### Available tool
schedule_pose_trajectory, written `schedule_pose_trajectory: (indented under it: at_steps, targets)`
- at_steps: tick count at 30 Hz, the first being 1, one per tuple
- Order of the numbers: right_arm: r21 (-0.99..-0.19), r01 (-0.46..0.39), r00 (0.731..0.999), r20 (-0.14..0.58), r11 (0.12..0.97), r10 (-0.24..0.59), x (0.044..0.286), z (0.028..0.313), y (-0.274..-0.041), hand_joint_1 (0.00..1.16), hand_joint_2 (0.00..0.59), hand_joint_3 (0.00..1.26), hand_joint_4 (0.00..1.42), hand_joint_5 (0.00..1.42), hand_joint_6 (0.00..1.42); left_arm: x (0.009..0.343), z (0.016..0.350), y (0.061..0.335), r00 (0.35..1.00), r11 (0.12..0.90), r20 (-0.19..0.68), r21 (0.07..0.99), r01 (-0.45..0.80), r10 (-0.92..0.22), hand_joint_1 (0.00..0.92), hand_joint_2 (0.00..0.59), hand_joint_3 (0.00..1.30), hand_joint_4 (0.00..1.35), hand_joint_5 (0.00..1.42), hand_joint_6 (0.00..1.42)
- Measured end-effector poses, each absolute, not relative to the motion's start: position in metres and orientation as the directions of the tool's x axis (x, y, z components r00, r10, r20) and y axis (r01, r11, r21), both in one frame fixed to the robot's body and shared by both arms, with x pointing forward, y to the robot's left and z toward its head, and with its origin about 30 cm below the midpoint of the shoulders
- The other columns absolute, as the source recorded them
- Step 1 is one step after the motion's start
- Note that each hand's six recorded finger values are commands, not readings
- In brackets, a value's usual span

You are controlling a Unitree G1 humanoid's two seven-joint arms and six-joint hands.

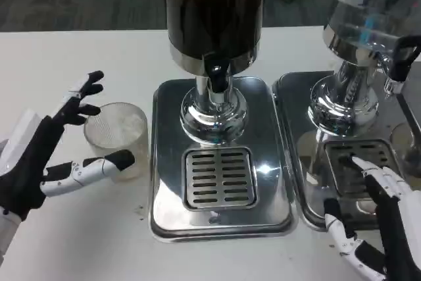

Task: Grasp the cup under the faucet to collect the drink, then remove the cup.

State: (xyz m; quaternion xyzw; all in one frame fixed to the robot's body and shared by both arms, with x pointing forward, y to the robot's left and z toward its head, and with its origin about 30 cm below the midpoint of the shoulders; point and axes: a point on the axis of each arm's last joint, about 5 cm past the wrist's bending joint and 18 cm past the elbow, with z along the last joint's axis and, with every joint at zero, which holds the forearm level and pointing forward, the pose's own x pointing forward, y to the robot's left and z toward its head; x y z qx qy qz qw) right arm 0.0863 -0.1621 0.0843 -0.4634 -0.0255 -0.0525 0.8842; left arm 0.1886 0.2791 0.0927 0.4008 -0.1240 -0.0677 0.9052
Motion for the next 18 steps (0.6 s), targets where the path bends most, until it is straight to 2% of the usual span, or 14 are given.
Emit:
schedule_pose_trajectory:
  at_steps: [7, 18]
  targets:
    - [-0.816, 0.120, 0.993, 0.099, 0.566, -0.068, 0.0880, 0.0846, -0.1621, 0.43, 0.437, 0.25, 0.21, 0.17, 0.27, 0.1871, 0.0941, 0.2812, 0.955, 0.675, 0.213, 0.737, -0.020, -0.205, 0.219, 0.018, 0.10, 0.14, 0.29, 0.36]
    - [-0.809, 0.120, 0.993, 0.097, 0.575, -0.071, 0.0882, 0.0844, -0.1621, 0.43, 0.437, 0.26, 0.21, 0.17, 0.27, 0.1830, 0.0945, 0.2860, 0.957, 0.675, 0.226, 0.736, -0.045, -0.182, 0.214, 0.019, 0.09, 0.14, 0.28, 0.35]
